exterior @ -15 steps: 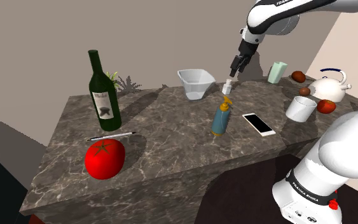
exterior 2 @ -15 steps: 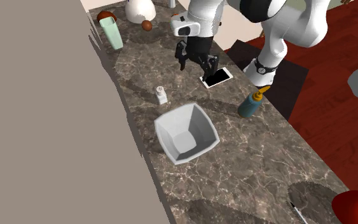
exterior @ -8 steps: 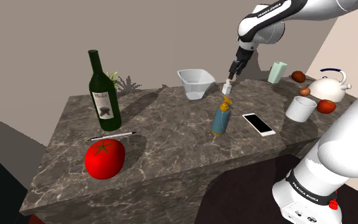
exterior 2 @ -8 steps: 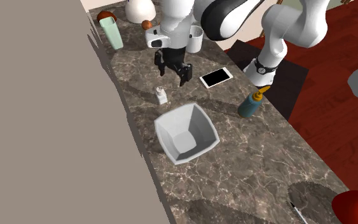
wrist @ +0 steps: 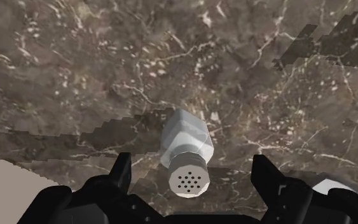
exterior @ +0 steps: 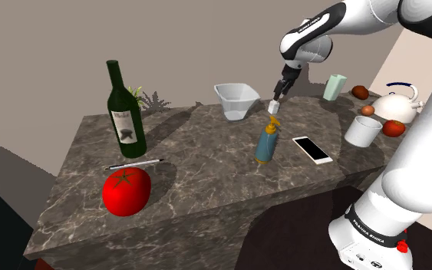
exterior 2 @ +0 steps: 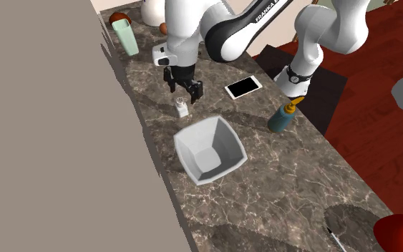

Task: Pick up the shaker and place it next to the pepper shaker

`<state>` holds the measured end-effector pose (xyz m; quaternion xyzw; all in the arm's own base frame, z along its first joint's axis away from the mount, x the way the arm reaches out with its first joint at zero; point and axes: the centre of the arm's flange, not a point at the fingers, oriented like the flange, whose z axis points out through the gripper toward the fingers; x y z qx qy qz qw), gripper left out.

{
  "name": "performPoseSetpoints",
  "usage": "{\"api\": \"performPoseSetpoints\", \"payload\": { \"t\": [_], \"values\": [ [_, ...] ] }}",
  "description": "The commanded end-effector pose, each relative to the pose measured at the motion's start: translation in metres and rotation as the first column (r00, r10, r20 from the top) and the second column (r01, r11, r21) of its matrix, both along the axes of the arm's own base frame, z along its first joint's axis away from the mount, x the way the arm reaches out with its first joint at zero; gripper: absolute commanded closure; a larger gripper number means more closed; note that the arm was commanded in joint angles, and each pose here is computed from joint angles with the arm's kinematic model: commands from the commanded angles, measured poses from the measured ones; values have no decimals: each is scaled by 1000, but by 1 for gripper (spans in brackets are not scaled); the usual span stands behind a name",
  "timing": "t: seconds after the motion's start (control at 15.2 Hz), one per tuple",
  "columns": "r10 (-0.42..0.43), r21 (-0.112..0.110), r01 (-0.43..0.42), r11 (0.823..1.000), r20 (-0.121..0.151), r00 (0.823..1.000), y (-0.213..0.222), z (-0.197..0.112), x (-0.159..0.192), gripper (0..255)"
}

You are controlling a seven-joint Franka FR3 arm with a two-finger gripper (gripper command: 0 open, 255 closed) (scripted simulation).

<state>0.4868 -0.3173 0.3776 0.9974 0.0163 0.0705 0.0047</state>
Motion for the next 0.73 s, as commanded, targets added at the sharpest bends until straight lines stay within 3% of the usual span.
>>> {"api": "performPoseSetpoints", "payload": {
  "t": [0.0, 0.59, 0.66],
  "values": [
    [0, 0, 0, 1000, 0, 1000, -1, -10, 1, 0],
    [0, 0, 0, 1000, 0, 1000, -1, -18, 3, 0],
    [0, 0, 0, 1000, 0, 1000, -1, -18, 3, 255]
  ]
}}
